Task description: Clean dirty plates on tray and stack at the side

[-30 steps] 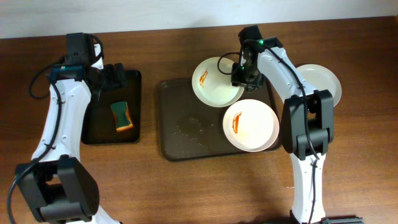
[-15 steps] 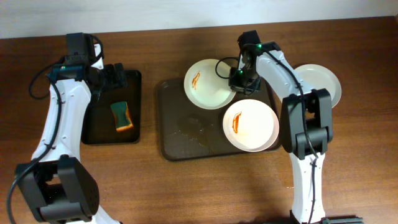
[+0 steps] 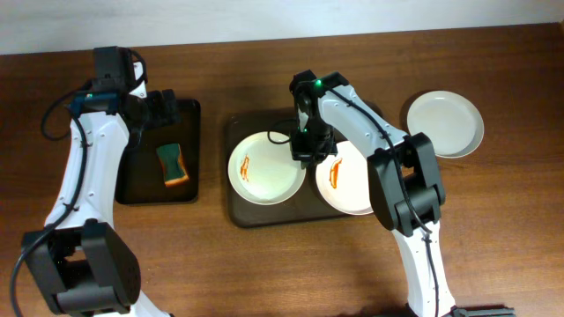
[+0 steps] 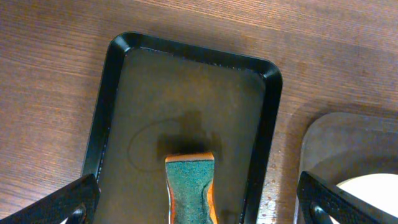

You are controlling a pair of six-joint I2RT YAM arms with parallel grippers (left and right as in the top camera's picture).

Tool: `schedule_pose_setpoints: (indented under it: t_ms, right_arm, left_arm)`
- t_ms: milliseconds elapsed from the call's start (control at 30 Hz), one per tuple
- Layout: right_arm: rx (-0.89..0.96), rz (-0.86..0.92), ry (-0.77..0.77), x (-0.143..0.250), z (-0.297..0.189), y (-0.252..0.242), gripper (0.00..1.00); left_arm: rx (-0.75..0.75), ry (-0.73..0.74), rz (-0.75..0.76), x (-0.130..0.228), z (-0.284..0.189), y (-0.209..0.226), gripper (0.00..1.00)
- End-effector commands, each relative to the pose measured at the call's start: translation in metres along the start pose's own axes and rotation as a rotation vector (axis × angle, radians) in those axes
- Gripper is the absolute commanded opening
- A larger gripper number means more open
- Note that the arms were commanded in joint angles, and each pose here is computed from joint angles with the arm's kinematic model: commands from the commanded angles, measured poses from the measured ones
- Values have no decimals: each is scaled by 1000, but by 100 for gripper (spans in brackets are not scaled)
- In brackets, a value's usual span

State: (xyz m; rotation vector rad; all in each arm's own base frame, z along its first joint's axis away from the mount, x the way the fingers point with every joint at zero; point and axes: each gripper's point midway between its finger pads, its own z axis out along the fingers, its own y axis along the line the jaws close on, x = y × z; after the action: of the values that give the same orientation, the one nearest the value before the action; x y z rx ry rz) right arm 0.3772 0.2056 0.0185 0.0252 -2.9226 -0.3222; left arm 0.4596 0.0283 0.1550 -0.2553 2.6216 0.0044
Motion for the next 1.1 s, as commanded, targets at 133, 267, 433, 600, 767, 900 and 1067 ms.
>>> schedule_pose_setpoints:
  t_ms: [133,267,433,600,767,900,1067]
  right_arm:
    - [127,-25,3,-2,5,-28,21]
    - [124,-30,-19,-7,5,-27,32]
    - [122,-32,-27,-9,5,-26,32]
    - [120,-33,-31,-10,6,-26,35]
    - [114,-36,-47,-14,6,-24,38]
    - [114,-36,-47,-14,6,-24,38]
    - [114,-36,-47,-14,6,-24,38]
  left_arm:
    - [7,16,-11,3,-2,0,100]
    - [1,61,-2,15,10,1,100]
    - [-27,282,13,66,50,7,100]
    - [-50,459,16,107,77,12,85]
    - [-59,530,18,127,104,14,77]
    - [-62,548,18,133,112,15,1]
    - [-56,502,17,114,110,12,8]
